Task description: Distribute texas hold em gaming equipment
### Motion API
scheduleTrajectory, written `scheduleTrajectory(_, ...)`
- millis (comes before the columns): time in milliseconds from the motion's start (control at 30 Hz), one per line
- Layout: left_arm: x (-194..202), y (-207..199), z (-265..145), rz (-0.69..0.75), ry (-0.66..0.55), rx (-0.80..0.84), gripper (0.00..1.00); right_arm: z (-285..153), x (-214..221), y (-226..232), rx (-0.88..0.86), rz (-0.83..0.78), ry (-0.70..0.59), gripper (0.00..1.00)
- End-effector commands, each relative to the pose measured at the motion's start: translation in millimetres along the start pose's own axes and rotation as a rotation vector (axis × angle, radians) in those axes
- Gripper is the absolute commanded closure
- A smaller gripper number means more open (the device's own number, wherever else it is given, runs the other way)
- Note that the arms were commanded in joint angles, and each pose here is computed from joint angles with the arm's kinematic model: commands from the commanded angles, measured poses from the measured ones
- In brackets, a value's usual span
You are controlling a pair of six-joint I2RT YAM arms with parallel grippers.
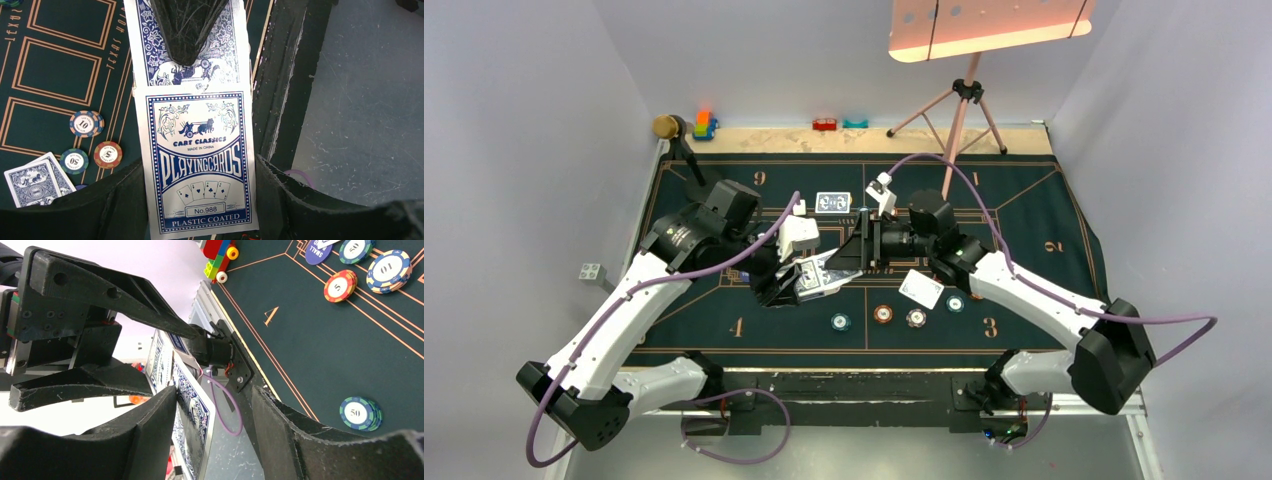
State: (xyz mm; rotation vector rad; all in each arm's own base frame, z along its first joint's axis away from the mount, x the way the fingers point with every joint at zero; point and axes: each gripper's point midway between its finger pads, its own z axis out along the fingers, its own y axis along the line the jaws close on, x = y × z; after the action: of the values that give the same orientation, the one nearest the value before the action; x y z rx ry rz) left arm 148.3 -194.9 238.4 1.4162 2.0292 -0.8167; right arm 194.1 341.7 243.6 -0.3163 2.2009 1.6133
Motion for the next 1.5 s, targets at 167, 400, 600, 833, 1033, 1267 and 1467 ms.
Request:
scheduleTrajectory(167, -21, -5, -11, 0.028, -0.081, 0.001, 1.00, -18, -7, 0, 0.011, -0.037, -0.049, 0.44)
scheduleTrajectory(400, -22, -6, -12, 0.025, -0.084, 0.004, 1.00, -24, -10, -1, 0.026, -0.047, -0.064, 0.44)
scheduleTrajectory(600, -22, -6, -12, 0.026, -0.084, 0.004, 1.00, -31, -19, -4, 0.074, -0.076, -0.083, 0.47)
scheduleTrajectory(833, -20, -6, -11, 0.026, -0.081, 0.003, 1.00, -41, -28, 5, 0.064, -0.095, -0.114, 0.58)
scheduleTrajectory(1033, -21, -6, -11, 0.028, -0.083, 0.002, 1.00, -48, -34, 14, 0.055, -0.108, -0.132, 0.64)
scheduleTrajectory(1267, -20, -6, -10, 0.025, -0.078, 0.004, 1.00, -58, -43, 22, 0.054, -0.121, -0.169, 0.69)
scheduleTrajectory(1467, -20, -5, -10, 0.022, -0.077, 0.005, 1.00, -65, -53, 31, 0.047, -0.126, -0.194, 0.80)
